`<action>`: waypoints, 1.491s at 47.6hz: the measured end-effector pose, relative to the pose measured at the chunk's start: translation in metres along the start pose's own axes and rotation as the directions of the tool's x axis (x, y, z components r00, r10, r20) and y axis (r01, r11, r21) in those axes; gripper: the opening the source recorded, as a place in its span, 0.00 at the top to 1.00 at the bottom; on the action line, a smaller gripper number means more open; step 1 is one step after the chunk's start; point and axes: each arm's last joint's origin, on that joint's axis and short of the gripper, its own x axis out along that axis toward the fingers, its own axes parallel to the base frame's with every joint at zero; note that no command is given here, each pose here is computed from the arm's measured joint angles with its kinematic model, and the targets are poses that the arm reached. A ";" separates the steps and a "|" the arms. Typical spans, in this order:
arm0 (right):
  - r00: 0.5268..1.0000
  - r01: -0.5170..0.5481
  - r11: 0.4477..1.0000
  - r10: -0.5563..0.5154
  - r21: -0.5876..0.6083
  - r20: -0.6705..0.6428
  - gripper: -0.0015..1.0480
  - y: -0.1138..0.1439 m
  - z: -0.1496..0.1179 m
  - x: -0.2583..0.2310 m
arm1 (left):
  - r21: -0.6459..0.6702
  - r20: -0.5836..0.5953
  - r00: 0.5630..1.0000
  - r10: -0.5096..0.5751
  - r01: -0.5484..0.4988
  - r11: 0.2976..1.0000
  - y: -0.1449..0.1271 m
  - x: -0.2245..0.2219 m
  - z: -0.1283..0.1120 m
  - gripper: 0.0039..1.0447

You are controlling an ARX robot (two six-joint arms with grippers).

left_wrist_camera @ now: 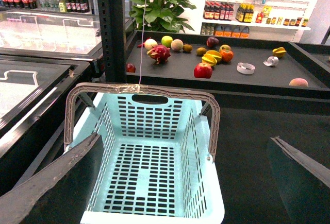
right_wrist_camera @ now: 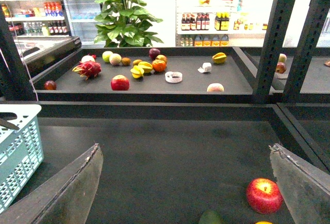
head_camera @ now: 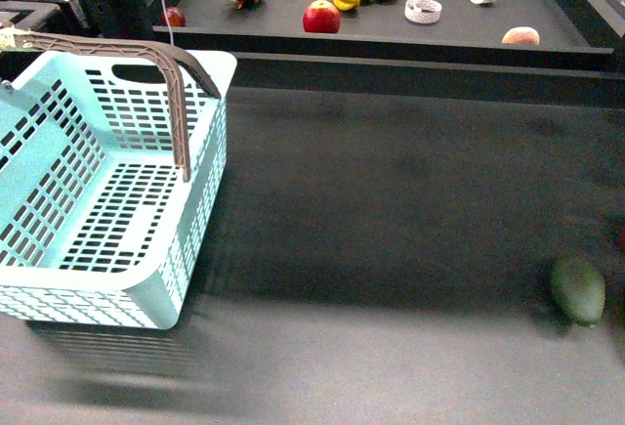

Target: Pick mango with right arm and hold basket with left

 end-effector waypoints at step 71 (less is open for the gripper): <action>1.000 0.000 1.000 0.000 0.000 0.000 0.08 0.000 0.000 0.000 | -0.478 -0.226 0.885 0.406 -0.464 0.745 -0.009 0.166 -0.031 0.05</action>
